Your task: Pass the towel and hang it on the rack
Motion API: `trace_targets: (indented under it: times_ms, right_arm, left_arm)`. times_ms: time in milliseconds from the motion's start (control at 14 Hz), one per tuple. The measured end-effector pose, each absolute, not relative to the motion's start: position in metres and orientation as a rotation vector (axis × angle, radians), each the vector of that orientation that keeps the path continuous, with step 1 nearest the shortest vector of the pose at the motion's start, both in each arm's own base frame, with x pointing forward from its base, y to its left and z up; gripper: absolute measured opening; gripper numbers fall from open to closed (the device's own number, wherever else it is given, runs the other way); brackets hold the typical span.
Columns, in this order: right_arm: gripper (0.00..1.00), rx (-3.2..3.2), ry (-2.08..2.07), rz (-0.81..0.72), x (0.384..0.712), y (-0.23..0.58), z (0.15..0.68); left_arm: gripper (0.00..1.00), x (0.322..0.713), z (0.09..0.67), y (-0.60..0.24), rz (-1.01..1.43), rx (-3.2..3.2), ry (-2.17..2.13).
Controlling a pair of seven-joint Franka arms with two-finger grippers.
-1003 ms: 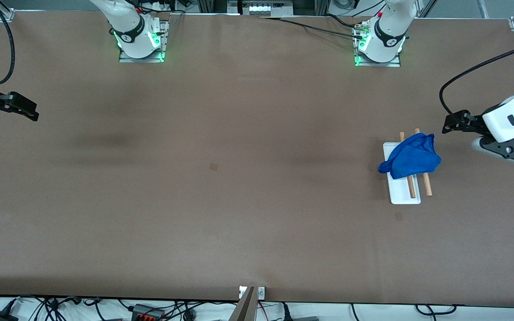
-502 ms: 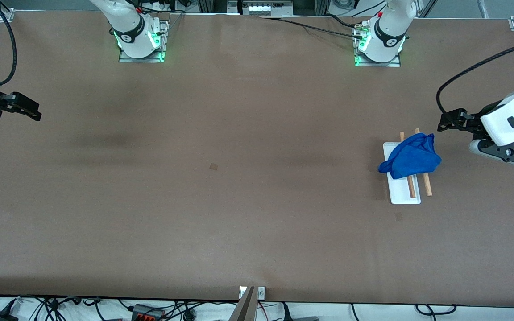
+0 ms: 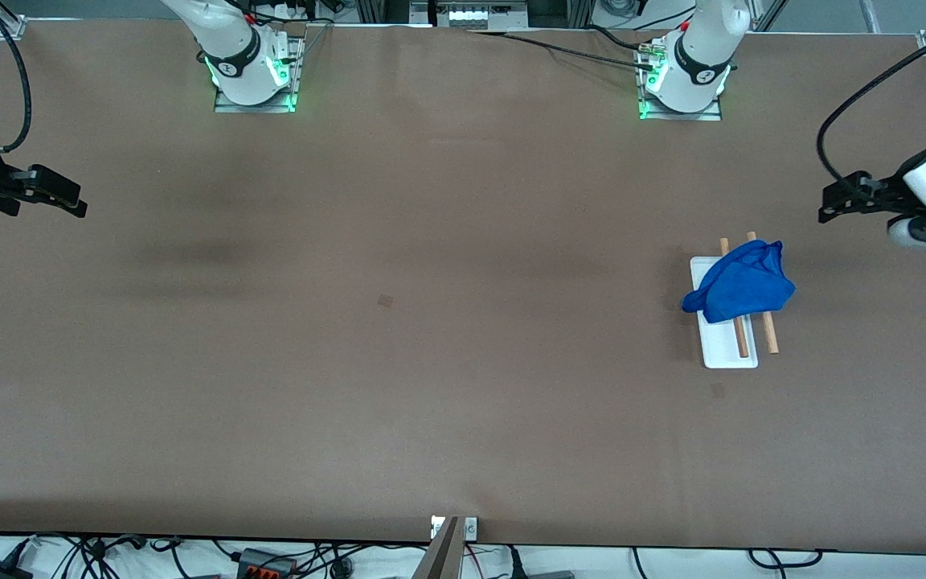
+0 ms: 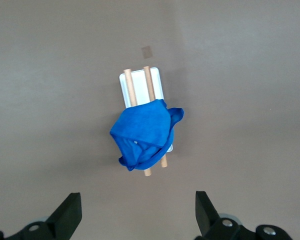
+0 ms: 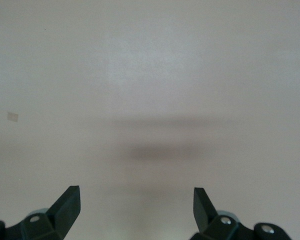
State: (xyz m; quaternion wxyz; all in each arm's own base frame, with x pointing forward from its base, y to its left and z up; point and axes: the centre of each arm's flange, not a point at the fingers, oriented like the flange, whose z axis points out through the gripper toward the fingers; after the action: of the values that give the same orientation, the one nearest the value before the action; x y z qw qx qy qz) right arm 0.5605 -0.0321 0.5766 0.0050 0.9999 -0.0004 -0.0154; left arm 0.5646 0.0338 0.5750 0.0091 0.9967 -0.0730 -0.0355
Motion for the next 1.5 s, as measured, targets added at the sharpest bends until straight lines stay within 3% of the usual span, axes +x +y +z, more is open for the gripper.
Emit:
trace_targets:
  times_ms: [430,1505]
  right_arm:
    - [1.0,3.128,0.0,-0.037,0.554,-0.033,0.585]
    - [1.0,3.126,0.001,0.015,0.558,-0.033,0.588]
  left_arm:
    - [1.0,0.562,0.559,0.045,-0.148,3.117,-0.045]
    - [1.0,0.554,0.581,0.008,-0.139,3.041,0.308]
